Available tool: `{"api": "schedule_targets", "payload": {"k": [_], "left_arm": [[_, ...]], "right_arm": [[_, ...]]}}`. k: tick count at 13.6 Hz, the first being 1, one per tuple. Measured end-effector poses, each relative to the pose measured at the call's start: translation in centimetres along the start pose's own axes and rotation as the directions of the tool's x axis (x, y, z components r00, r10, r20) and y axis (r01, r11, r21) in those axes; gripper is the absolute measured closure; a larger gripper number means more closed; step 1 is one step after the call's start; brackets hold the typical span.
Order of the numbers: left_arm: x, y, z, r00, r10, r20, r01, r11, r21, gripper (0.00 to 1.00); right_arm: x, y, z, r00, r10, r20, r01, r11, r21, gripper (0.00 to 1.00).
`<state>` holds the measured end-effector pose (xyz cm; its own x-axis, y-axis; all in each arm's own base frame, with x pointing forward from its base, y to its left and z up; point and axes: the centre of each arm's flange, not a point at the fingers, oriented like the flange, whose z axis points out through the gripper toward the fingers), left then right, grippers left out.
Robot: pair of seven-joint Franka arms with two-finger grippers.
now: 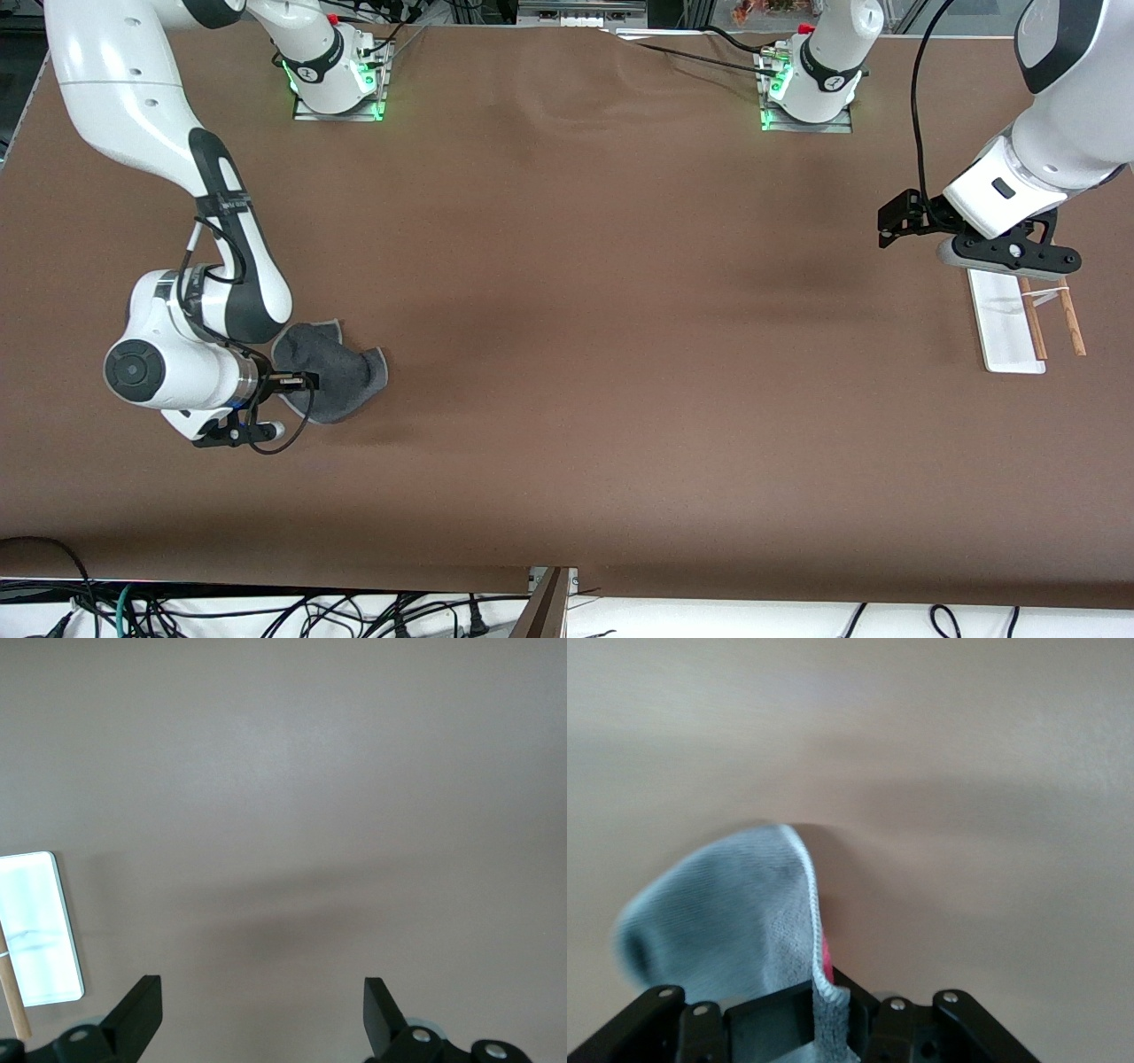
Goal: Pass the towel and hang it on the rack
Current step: 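Close the right gripper on the grey towel's edge, then lift the towel with the right gripper toward the table middle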
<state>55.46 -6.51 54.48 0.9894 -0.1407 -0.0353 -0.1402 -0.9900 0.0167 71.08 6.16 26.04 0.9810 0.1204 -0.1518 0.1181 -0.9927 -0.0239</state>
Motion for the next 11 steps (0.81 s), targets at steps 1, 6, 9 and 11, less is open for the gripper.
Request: {"api": "schedule_targets", "payload": {"k": [1,6,9,11], "left_arm": [[0.0,0.0,0.0,1.000,0.000,0.000,0.000,1.000,0.000,0.00],[0.0,0.0,0.0,1.000,0.000,0.000,0.000,1.000,0.000,0.00],[0.0,0.0,0.0,1.000,0.000,0.000,0.000,1.000,0.000,0.00],[0.0,0.0,0.0,1.000,0.000,0.000,0.000,1.000,0.000,0.00]], "right_arm": [[0.0,-1.3,-1.6,1.000,-0.005,0.018,0.005,1.000,0.013,1.00],[-1.3,-10.3,-7.9,0.988,0.098,0.124,-0.109,0.990,0.090,1.00],[-2.4,-16.9,-11.0,0.953,0.228,0.202,-0.273,0.932,0.237,1.00],[-3.2,-20.6,-12.7,0.913,0.310,0.266,-0.384,0.874,0.298,1.00]]}}
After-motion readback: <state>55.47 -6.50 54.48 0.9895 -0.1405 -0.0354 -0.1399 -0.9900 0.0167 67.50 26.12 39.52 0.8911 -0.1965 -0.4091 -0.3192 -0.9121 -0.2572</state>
